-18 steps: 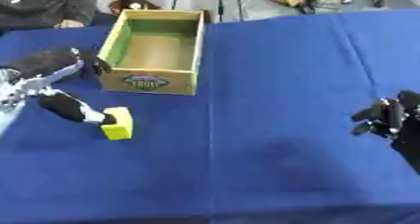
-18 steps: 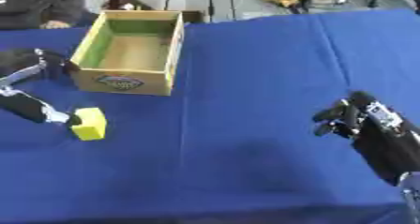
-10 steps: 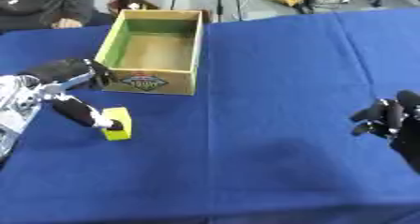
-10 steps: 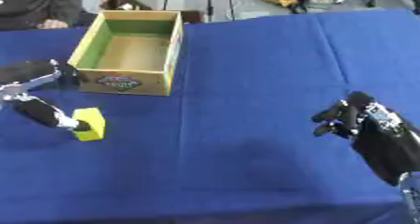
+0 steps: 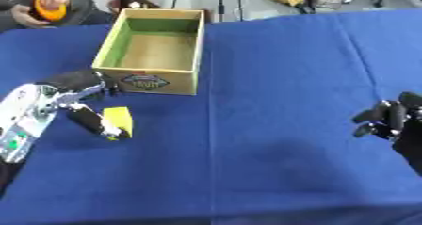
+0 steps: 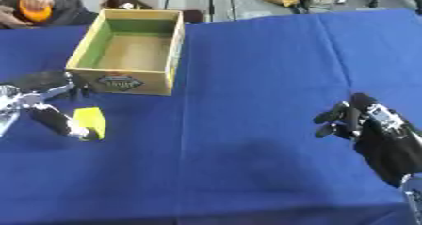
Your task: Pick up objects on the table and place them in the box.
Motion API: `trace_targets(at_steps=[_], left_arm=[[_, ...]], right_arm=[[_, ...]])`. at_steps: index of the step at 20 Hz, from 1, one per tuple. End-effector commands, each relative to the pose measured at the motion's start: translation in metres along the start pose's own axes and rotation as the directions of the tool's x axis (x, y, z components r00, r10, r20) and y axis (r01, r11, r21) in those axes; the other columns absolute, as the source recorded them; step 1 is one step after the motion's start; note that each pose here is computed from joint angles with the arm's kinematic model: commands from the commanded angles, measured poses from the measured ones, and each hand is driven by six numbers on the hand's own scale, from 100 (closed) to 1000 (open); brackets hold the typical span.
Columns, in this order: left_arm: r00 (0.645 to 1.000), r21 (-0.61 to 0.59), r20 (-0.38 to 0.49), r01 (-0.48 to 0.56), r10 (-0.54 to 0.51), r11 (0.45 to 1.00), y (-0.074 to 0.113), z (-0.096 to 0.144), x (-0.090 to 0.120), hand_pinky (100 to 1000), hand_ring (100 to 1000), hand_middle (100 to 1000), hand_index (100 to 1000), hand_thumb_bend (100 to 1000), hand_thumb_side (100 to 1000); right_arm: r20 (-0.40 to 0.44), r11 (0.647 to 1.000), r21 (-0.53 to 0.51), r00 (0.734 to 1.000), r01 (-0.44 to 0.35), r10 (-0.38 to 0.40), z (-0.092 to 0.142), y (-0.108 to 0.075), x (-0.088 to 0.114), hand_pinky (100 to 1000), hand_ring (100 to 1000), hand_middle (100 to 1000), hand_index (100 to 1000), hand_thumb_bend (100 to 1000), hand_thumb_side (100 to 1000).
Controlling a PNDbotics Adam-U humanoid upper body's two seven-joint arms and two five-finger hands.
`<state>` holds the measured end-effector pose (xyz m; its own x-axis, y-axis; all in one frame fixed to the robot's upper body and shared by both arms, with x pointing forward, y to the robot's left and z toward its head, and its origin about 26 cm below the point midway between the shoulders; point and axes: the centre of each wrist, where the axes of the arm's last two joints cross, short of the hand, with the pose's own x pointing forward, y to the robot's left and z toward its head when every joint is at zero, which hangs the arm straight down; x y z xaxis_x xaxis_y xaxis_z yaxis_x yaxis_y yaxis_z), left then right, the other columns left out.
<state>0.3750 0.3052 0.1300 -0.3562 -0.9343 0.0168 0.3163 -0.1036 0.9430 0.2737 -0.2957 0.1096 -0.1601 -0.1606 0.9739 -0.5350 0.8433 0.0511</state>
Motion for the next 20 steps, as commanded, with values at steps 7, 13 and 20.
trace_targets(at_steps=[7, 13, 20], left_arm=[[1.0, -0.008, 0.02, 0.007, -0.007, 1.0, -0.001, -0.007, -0.001, 513, 535, 577, 765, 638, 481], [0.999, 0.004, 0.027, -0.018, 0.018, 1.0, -0.006, -0.009, -0.001, 370, 372, 410, 580, 421, 302], [0.998, 0.04, 0.059, -0.002, 0.0, 0.999, 0.017, 0.008, -0.003, 299, 302, 339, 510, 351, 276]], right_arm=[[0.005, 1.0, 0.012, 1.0, -0.021, 0.021, -0.001, -0.002, 0.006, 576, 657, 483, 385, 100, 593], [0.005, 1.0, 0.011, 1.0, -0.021, 0.021, -0.001, -0.002, 0.006, 576, 657, 483, 385, 100, 592], [0.001, 1.0, 0.007, 1.0, -0.021, 0.021, 0.0, -0.003, 0.006, 576, 656, 483, 385, 100, 592]])
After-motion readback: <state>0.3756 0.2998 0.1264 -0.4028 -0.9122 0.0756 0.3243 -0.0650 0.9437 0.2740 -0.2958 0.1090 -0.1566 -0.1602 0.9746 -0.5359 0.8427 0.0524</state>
